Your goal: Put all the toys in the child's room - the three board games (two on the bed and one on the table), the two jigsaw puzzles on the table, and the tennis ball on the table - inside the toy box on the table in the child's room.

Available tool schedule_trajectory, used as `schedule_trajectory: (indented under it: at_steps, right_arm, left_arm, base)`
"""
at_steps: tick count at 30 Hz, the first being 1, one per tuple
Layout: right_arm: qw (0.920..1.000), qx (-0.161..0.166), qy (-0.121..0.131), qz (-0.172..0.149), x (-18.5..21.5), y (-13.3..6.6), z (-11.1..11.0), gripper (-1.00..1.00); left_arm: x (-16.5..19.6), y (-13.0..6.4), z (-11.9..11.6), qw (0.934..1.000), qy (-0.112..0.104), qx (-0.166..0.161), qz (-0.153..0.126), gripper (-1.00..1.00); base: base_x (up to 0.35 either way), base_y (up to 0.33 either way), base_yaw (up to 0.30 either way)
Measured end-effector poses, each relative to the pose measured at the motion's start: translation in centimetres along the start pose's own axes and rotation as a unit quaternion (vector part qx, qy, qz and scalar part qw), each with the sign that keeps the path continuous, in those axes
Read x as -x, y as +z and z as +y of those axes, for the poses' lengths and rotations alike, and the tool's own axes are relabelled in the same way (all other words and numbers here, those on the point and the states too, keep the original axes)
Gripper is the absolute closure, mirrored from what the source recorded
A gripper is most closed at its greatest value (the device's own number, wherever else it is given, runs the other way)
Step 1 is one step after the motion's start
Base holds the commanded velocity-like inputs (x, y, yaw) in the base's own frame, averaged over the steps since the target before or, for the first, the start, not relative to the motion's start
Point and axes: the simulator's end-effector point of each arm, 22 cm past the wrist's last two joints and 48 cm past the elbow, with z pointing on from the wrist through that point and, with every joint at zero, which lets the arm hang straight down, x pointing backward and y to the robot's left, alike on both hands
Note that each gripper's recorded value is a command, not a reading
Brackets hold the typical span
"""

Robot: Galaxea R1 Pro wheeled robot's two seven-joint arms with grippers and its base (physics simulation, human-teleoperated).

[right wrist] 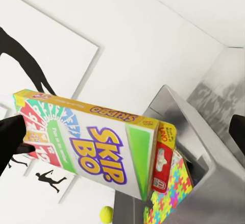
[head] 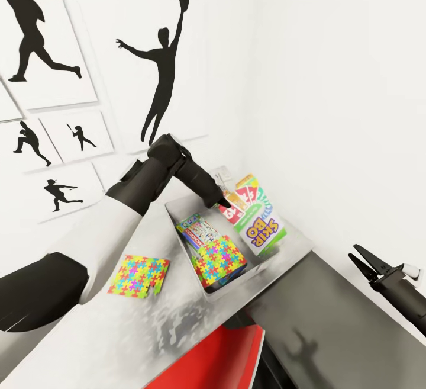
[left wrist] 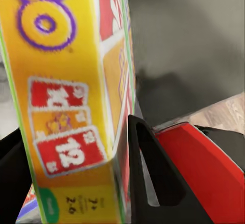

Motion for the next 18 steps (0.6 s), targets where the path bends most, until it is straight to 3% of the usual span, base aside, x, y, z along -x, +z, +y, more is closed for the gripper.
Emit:
schedule_trajectory:
  at_steps: [6,8,10,18]
  right_arm:
    - [1.0,0.0,0.0,0.0,0.0,0.0,0.0,-1.0]
    - [1.0,0.0,0.0,0.0,0.0,0.0,0.0,-1.0]
    - [1.0,0.0,0.0,0.0,0.0,0.0,0.0,-1.0]
    - [1.0,-0.001,0.0,0.0,0.0,0.0,0.0,-1.0]
  left_arm:
    - [-1.8,-1.2,1.6,0.9998,-0.012,0.016,0.007,1.0]
    - [-2.2,-1.4,2.0,0.9998,-0.005,0.019,0.009,1.0]
    - [-2.7,-1.3,2.1,0.9998,0.003,0.016,0.012,1.0]
    - [-5.8,0.2,3.0,0.9993,-0.011,-0.008,0.034,1.0]
  base:
    - [0.0,0.0,0.0]
    - [0.0,0.0,0.0]
    - [0.0,0.0,0.0]
    - [0.0,0.0,0.0]
